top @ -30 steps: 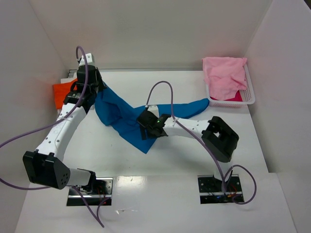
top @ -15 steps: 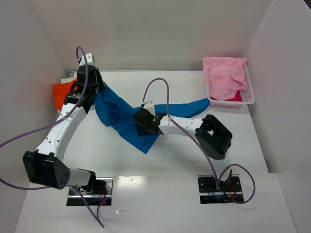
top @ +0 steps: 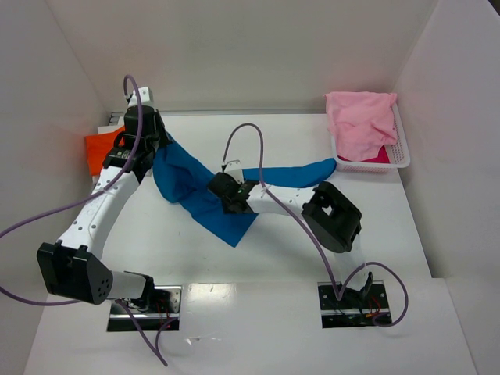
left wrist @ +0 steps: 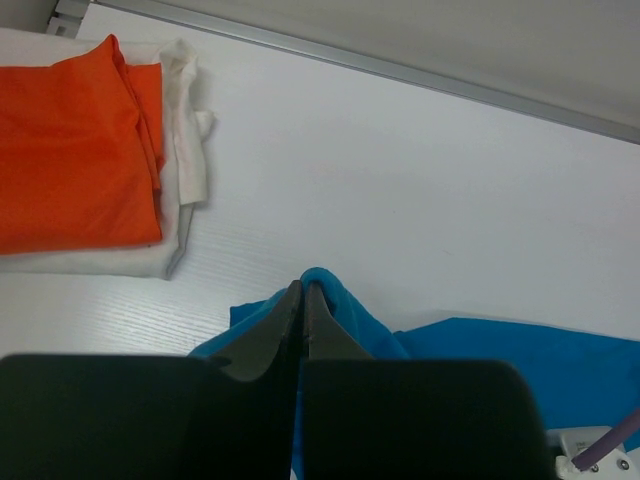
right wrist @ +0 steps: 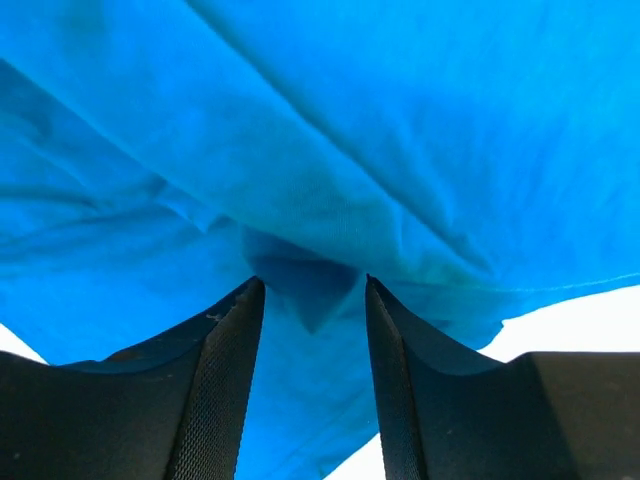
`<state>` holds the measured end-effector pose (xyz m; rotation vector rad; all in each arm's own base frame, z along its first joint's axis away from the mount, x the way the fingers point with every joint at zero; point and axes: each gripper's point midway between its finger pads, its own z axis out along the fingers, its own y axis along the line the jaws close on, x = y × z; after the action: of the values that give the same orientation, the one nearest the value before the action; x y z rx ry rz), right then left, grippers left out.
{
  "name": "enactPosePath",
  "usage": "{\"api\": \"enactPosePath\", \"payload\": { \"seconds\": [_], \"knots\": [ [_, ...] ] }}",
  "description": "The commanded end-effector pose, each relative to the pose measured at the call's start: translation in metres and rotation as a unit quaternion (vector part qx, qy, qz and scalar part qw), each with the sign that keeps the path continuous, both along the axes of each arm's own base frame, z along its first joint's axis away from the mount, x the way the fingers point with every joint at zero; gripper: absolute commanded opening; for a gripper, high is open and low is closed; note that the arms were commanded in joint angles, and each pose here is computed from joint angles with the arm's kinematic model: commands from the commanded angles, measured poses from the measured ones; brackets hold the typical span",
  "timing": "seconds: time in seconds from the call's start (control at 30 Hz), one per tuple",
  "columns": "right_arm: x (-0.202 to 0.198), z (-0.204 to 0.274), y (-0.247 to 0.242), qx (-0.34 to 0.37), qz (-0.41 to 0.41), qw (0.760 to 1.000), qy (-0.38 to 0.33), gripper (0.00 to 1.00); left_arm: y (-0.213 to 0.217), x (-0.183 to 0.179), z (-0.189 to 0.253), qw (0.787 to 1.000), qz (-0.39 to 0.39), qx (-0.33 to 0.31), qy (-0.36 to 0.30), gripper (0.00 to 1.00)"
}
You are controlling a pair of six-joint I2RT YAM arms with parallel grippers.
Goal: Fold and stack the t-shirts
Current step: Flatten out the tshirt
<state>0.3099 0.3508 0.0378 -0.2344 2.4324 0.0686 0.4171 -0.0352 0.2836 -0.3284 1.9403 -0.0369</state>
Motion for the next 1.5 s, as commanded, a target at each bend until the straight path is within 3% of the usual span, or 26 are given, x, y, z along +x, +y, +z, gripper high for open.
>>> {"api": "enactPosePath", "payload": {
  "seconds": [0.0, 0.13, 0.37, 0.5, 0.53, 0.63, 0.8, 1.03, 1.1, 1.33, 1.47],
  "knots": [
    [0.018, 0.013, 0.009, 0.004, -0.016, 0.999, -0.042, 0.44, 0.001, 0.006, 0.01, 1.0, 0.0, 0.0, -0.022, 0.0],
    [0.017, -0.001, 0.007, -0.014, -0.012, 0.999, -0.031, 0.39, 0.001, 0.006, 0.01, 1.0, 0.0, 0.0, -0.022, 0.0],
    [0.007, -0.015, 0.005, -0.017, -0.004, 1.0, -0.005, 0.38, 0.003, 0.003, 0.012, 1.0, 0.004, 0.001, -0.022, 0.0],
    [0.009, -0.013, 0.0, -0.026, -0.018, 0.999, -0.013, 0.0, 0.006, 0.004, 0.012, 1.0, 0.005, 0.0, -0.022, 0.0],
    [0.01, -0.009, -0.003, -0.029, -0.024, 0.999, -0.018, 0.0, 0.006, 0.004, 0.012, 1.0, 0.005, 0.0, -0.022, 0.0],
    [0.028, 0.041, -0.007, -0.016, -0.043, 0.997, -0.066, 0.0, 0.008, 0.004, 0.019, 1.0, 0.006, 0.002, -0.027, 0.0],
    [0.071, 0.177, -0.033, 0.049, -0.086, 0.981, -0.168, 0.0, 0.011, 0.006, 0.052, 0.998, 0.005, -0.003, -0.056, 0.0],
    [0.095, 0.387, -0.112, 0.091, -0.141, 0.926, -0.338, 0.0, 0.012, 0.003, 0.13, 0.992, -0.011, -0.016, -0.123, 0.0],
    [0.09, 0.448, -0.143, 0.106, -0.171, 0.896, -0.396, 0.0, 0.018, -0.005, 0.174, 0.987, -0.006, -0.004, -0.162, 0.0],
    [0.041, 0.544, -0.246, 0.083, -0.294, 0.818, -0.488, 0.0, 0.05, -0.039, 0.298, 0.959, 0.059, 0.031, -0.275, 0.0],
    [0.012, 0.562, -0.306, 0.079, -0.35, 0.783, -0.509, 0.0, 0.06, -0.059, 0.342, 0.942, 0.085, 0.033, -0.324, 0.0]
  ]
}}
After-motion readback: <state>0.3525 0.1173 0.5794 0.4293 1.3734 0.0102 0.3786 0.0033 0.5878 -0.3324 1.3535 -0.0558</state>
